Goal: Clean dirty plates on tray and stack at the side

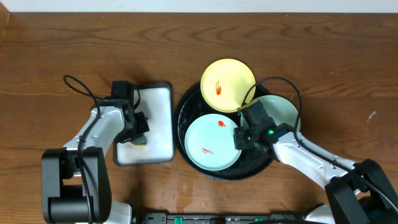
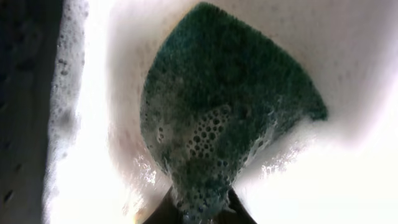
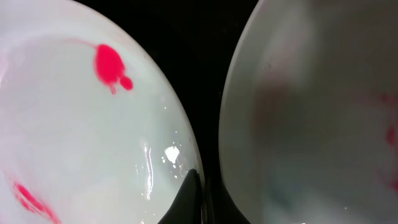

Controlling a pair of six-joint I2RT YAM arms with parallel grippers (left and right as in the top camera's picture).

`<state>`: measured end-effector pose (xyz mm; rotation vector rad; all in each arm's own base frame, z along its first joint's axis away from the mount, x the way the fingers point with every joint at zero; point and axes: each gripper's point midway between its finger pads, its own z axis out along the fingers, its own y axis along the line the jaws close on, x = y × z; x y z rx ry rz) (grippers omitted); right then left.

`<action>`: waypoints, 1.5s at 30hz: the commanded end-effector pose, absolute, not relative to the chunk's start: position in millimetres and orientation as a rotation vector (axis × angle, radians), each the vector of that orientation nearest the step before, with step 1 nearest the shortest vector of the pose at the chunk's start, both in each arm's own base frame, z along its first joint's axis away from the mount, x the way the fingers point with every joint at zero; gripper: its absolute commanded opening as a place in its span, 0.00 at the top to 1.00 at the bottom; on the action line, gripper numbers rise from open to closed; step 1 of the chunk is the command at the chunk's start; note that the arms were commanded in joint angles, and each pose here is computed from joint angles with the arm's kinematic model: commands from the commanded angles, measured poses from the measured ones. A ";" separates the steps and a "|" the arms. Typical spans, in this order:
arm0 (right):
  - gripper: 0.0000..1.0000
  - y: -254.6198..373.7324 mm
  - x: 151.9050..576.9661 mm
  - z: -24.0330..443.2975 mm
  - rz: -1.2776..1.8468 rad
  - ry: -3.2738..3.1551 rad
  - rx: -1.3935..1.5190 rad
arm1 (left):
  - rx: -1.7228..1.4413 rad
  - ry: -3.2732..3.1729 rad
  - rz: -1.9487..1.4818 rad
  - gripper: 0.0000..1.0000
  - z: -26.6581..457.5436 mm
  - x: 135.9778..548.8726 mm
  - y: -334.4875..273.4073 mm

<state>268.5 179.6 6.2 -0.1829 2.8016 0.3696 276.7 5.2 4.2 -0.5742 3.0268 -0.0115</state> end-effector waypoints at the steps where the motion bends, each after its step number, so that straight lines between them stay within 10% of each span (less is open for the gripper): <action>1: 0.99 170.0 267.4 1.0 0.305 2.814 -0.204 | -0.570 3.019 0.044 0.93 25.4 276.9 12.4; 14: 0.99 167.8 263.8 -0.6 0.295 2.831 -0.203 | -0.293 2.862 -0.348 0.92 115.2 286.4 -83.6; 38: 0.99 166.3 261.3 -1.6 0.288 2.843 -0.204 | -0.349 3.263 -0.488 0.93 -20.0 218.9 -250.6; 45: 0.99 165.2 259.4 -2.4 0.282 2.852 -0.203 | -0.434 3.266 -0.246 0.93 -24.7 221.7 -214.7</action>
